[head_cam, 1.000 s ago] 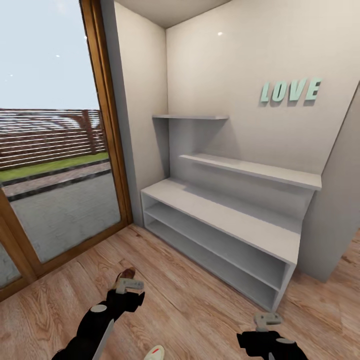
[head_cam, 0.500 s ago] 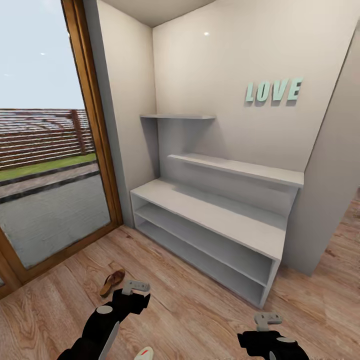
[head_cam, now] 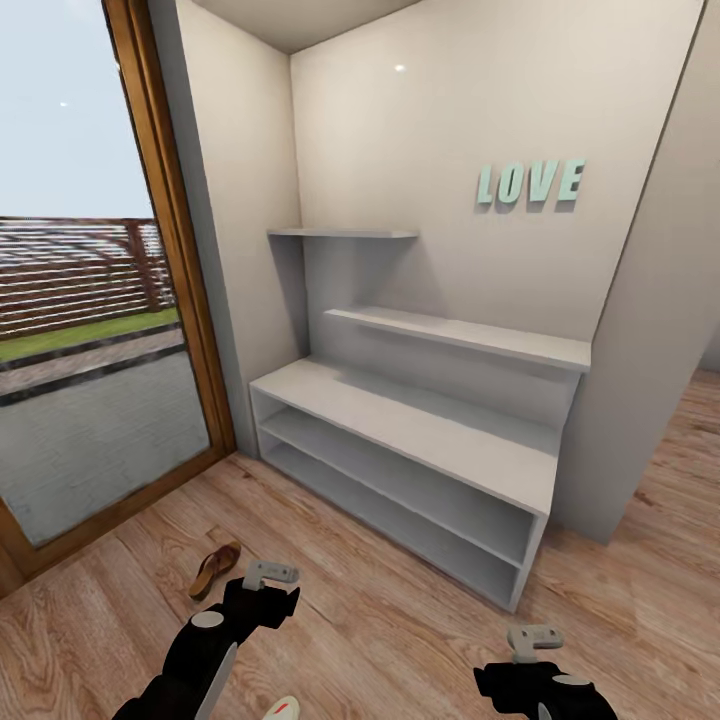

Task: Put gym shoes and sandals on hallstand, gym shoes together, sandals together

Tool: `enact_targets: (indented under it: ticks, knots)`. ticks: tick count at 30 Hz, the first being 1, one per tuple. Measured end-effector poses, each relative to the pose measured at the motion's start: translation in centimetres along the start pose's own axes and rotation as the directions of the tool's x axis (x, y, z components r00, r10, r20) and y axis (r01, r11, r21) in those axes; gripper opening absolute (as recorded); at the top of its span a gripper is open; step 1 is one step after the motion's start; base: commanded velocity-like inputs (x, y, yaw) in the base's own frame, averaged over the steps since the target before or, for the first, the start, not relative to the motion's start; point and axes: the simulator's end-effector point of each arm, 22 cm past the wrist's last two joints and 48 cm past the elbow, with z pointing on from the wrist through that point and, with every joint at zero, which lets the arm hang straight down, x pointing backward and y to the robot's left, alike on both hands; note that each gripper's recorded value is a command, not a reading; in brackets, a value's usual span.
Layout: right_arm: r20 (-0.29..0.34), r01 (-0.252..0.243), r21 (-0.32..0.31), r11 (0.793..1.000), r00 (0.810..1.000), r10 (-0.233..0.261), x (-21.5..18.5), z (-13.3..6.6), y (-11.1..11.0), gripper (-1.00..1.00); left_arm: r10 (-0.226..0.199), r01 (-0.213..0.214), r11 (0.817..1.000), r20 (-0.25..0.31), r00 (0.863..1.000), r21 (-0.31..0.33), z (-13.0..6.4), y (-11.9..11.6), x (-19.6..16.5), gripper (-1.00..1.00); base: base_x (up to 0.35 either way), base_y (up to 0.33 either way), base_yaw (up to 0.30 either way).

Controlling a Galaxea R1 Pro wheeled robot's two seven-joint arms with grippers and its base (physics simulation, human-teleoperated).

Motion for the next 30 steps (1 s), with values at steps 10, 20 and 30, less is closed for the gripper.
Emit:
enact_targets:
  ticks: [10,20,30]
  knots:
    - [0.003,-0.002,0.004,1.0,1.0,0.002,-0.1,0.0,-0.3,1.0,-0.003,0.003,1.0,0.001,1.0,0.002,0.0,0.0,0.0,1.0,0.0,0.0,0.0]
    - [0.009,-0.002,0.003,1.0,1.0,0.002,-0.2,0.0,-0.3,1.0,-0.023,0.023,1.0,-0.011,1.0,-0.006,0.1,0.8,0.6,1.0,0.0,0.0,0.0]
    - [0.017,-0.001,0.005,1.0,1.0,0.001,-0.4,0.0,-0.3,1.0,-0.078,0.078,0.997,-0.013,0.997,0.019,0.0,2.1,0.9,1.0,0.0,0.0,0.0]
